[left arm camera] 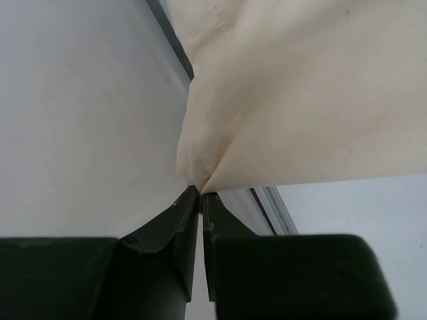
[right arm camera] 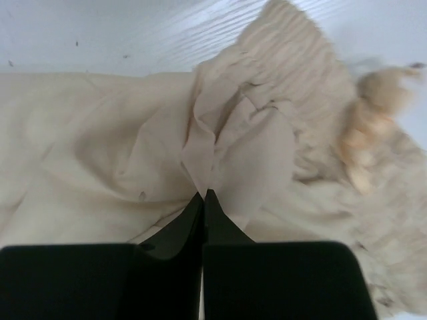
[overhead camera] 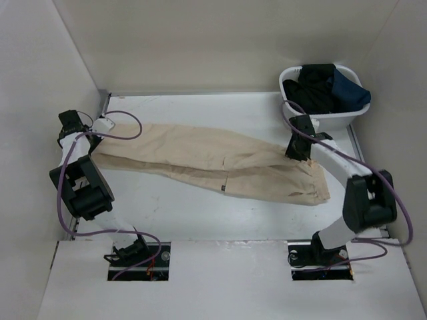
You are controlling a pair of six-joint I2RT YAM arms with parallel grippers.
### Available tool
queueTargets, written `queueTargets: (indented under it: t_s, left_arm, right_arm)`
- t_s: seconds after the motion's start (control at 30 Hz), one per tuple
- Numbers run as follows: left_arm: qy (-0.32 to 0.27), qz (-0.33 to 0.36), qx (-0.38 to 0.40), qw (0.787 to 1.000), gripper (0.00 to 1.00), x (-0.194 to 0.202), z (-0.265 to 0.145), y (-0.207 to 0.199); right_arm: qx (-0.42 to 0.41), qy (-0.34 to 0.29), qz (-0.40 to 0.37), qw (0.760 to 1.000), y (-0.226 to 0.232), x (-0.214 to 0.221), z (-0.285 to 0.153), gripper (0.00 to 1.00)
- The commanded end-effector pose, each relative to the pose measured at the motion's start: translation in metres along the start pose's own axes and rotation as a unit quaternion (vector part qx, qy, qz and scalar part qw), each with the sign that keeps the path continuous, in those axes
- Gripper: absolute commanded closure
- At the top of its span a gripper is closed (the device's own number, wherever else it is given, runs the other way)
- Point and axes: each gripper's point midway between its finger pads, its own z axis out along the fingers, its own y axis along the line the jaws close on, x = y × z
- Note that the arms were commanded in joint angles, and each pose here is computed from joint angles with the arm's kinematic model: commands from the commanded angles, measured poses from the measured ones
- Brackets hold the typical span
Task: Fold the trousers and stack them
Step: Fold the trousers
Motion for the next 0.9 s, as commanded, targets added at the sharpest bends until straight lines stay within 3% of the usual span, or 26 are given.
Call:
queueTargets:
  t_s: [0.0, 0.13, 0.3, 0.37, 0.4, 0.53, 0.63, 0.87]
  left_arm:
    - [-0.047, -0.015, -0.083, 0.995, 0.95, -0.022, -0.034, 0.044]
    - [-0.051, -0.015, -0.083, 0.995, 0.95, -0.024, -0.031, 0.042]
    - [-0.043, -0.017, -0.069, 0.997, 0.95, -0.020, -0.020, 0.030]
    - [-0.043, -0.016, -0.064, 0.997, 0.95, -0.021, -0.017, 0.026]
    - [-0.043, -0.015, -0.063, 0.997, 0.95, -0.021, -0.017, 0.024]
    - [-0.044, -0.011, -0.057, 0.997, 0.94, -0.022, -0.014, 0.020]
    - [-0.045, -0.009, -0.053, 0.998, 0.94, -0.023, -0.013, 0.016]
    - [-0.045, -0.003, -0.050, 0.998, 0.94, -0.022, -0.011, 0.007]
  right_arm:
    - [0.007, -0.129, 0.055, 0.990, -0.026, -0.043, -0.062, 1.00]
    - [0.019, -0.176, 0.125, 0.976, -0.064, -0.018, -0.100, 0.99]
    - [-0.004, -0.109, 0.250, 0.962, -0.069, 0.066, -0.093, 0.94]
    - [-0.005, -0.098, 0.328, 0.940, -0.075, 0.089, -0.095, 0.79]
    - [-0.007, -0.091, 0.366, 0.926, -0.077, 0.099, -0.096, 0.64]
    - [0.003, -0.080, 0.456, 0.886, -0.092, 0.125, -0.101, 0.33]
    - [0.011, -0.105, 0.464, 0.879, -0.100, 0.118, -0.104, 0.23]
    - [-0.021, -0.161, 0.407, 0.899, -0.085, 0.065, -0.103, 0.19]
